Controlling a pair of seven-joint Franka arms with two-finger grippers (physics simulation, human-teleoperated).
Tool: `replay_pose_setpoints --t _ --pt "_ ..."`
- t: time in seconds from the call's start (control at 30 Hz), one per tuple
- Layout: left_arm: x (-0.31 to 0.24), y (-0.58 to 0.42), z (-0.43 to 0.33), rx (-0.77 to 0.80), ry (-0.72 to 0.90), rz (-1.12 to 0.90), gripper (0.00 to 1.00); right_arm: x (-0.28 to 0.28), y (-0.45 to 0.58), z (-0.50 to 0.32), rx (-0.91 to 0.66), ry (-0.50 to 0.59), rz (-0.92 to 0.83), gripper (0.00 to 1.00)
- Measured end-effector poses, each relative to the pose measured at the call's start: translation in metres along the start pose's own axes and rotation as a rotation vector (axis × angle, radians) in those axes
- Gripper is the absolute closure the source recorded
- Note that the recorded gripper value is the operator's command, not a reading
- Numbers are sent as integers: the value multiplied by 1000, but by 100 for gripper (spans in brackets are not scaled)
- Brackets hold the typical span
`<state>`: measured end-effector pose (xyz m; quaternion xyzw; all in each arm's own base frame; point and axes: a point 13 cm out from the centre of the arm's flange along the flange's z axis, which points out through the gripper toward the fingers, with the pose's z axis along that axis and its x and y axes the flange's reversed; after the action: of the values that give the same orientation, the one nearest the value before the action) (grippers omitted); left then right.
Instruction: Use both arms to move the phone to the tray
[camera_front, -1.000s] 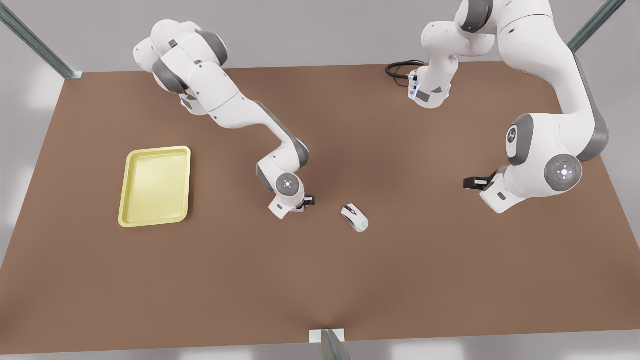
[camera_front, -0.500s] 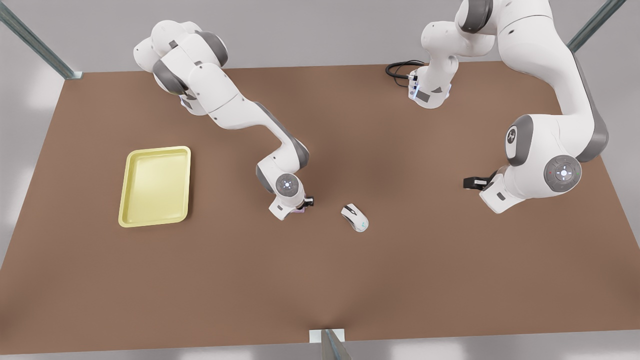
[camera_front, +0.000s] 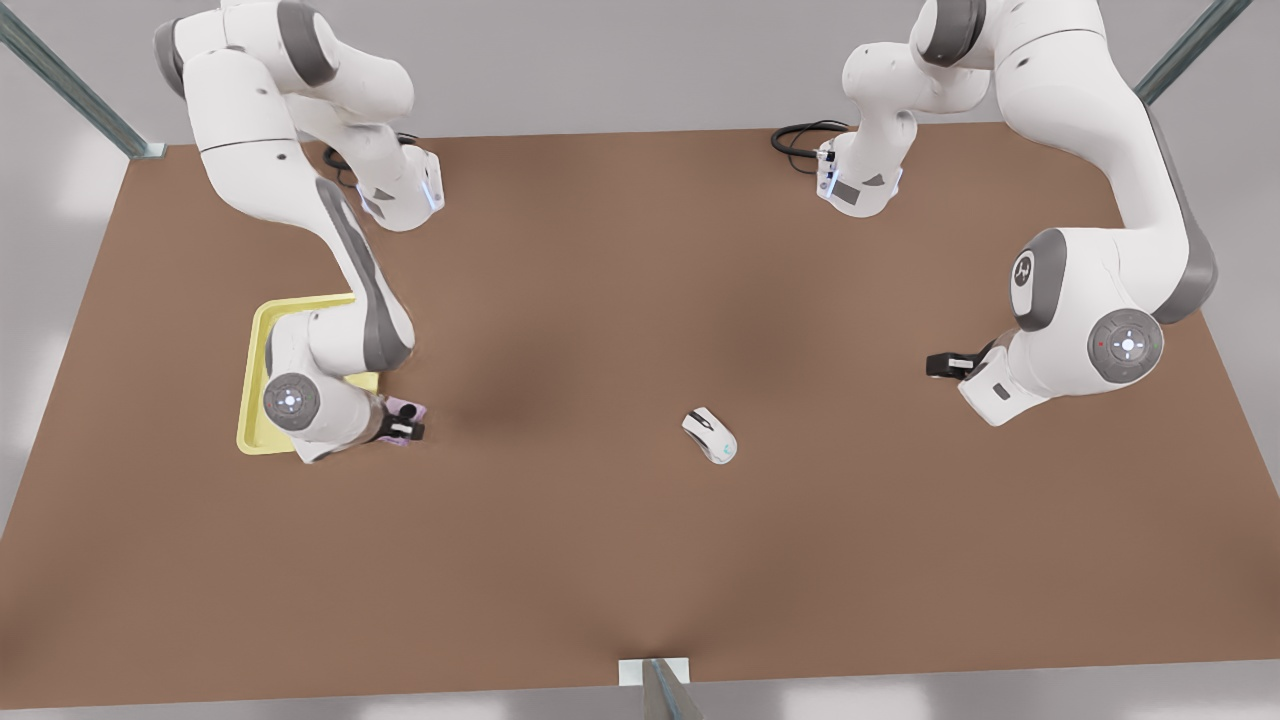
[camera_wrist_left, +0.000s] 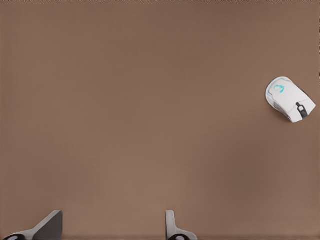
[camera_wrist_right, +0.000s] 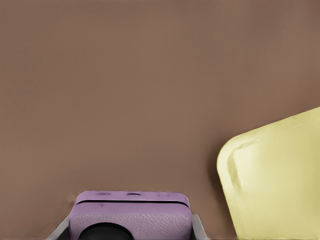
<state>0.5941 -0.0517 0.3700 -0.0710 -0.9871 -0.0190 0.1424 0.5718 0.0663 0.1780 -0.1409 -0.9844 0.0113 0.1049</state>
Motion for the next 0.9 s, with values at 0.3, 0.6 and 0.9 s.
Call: replay_pose_setpoints --t 0.3,0.6,0.9 --pt "6 -11 -26 22 -45 13 0 78 -172 88 42 179 -90 1" --pt "16 2 -50 16 -87 -3 0 -52 -170 -30 53 -101 -275 0" --pt "42 -1 -58 15 -51 4 0 63 77 -260 26 -306 -576 0"
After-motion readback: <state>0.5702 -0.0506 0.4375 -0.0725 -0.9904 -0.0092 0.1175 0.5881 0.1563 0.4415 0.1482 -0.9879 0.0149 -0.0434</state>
